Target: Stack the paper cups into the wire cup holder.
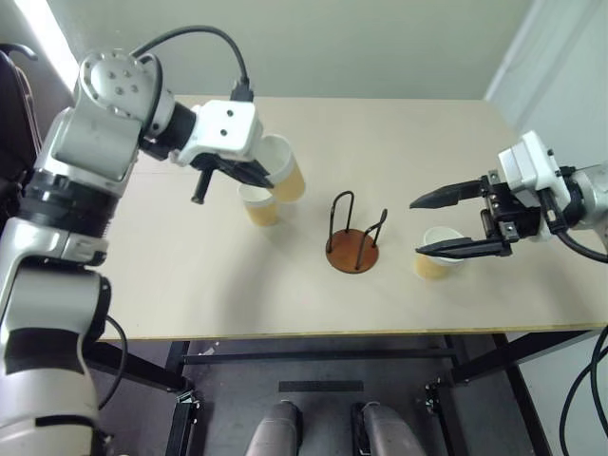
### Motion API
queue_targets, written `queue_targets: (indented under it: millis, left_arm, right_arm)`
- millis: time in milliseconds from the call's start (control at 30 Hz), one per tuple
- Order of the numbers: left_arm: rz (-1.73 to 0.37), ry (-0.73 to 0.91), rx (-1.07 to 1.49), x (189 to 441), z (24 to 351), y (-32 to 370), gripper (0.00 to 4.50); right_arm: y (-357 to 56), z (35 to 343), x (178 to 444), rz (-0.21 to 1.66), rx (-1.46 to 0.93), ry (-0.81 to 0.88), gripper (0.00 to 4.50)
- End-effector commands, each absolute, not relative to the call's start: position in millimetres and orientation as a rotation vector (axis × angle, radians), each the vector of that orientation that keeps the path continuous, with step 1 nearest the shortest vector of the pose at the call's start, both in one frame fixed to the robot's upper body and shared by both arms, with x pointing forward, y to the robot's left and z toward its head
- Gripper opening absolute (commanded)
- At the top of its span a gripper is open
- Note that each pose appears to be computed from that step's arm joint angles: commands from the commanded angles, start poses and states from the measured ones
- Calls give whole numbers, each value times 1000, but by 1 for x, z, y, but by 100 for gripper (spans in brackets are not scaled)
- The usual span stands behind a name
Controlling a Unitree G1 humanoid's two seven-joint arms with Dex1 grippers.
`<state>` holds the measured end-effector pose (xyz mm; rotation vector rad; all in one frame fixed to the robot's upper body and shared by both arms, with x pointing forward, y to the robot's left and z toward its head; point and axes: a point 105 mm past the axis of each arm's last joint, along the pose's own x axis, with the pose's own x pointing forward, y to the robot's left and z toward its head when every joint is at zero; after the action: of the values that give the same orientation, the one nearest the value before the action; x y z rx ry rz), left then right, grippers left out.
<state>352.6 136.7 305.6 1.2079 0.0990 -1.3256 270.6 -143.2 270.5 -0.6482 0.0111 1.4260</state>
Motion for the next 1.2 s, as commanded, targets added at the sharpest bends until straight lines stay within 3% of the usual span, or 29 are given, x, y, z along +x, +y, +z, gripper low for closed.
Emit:
queue_targets:
  millis: [33,367,1200]
  left_arm:
    - [-1352,3,1200,346,331,127,2]
    - [-1450,-62,1176,346,340,100,2]
    - [-1628,-86,1144,355,316,44,2]
  right_arm:
    - [-149,278,276,1386,-699,-1,314]
    - [-175,284,301,1249,-768,37,314]
    - [-183,324,277,1013,-748,69,314]
